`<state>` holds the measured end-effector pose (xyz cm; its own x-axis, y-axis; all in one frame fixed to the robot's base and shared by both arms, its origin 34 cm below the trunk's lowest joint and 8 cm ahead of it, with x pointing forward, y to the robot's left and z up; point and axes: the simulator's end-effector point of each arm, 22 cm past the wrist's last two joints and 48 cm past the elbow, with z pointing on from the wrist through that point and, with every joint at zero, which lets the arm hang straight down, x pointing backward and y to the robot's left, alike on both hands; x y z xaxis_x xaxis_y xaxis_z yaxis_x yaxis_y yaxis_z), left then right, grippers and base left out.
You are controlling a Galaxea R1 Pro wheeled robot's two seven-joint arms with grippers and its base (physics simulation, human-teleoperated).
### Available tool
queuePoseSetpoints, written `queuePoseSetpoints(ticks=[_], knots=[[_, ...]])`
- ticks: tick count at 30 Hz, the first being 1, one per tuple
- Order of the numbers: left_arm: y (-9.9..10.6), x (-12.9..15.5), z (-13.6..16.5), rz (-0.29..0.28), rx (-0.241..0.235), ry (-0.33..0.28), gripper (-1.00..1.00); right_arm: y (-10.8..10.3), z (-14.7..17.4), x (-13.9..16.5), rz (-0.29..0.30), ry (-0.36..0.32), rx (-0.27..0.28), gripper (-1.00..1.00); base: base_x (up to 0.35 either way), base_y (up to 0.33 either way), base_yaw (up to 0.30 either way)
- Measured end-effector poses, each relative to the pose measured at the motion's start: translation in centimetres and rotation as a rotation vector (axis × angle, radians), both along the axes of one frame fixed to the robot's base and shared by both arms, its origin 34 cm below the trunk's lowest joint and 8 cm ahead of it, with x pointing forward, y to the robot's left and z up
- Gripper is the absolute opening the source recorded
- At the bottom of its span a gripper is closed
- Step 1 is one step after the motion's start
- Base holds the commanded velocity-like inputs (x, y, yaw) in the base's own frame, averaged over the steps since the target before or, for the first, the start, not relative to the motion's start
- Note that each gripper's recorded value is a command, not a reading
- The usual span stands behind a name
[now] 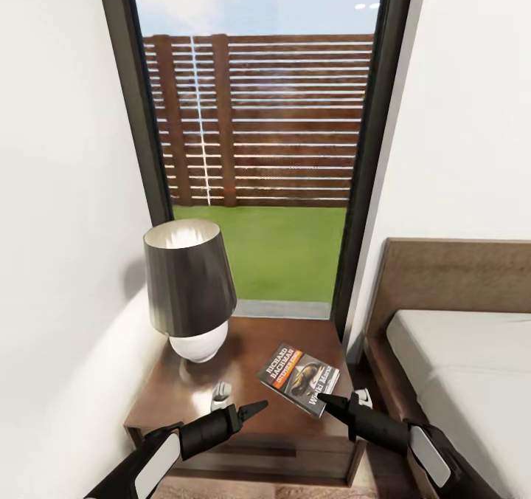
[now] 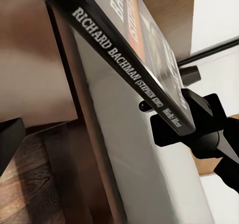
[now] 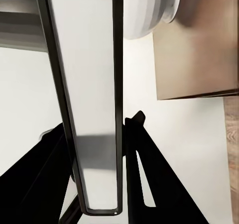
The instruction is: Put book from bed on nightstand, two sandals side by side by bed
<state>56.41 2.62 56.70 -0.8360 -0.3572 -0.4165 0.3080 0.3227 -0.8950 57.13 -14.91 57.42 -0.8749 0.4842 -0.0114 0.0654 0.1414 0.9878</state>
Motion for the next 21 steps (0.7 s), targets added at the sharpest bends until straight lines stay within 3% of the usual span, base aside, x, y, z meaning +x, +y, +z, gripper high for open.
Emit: queuePoseSetpoints(ticks=[21], knots=[[0.0,-0.7,-3.5,0.000,0.000,-0.001,1.00,0.0,-3.4,-0.7,-0.001,-0.001,0.002,-1.00,0.000,0.000,0.000]])
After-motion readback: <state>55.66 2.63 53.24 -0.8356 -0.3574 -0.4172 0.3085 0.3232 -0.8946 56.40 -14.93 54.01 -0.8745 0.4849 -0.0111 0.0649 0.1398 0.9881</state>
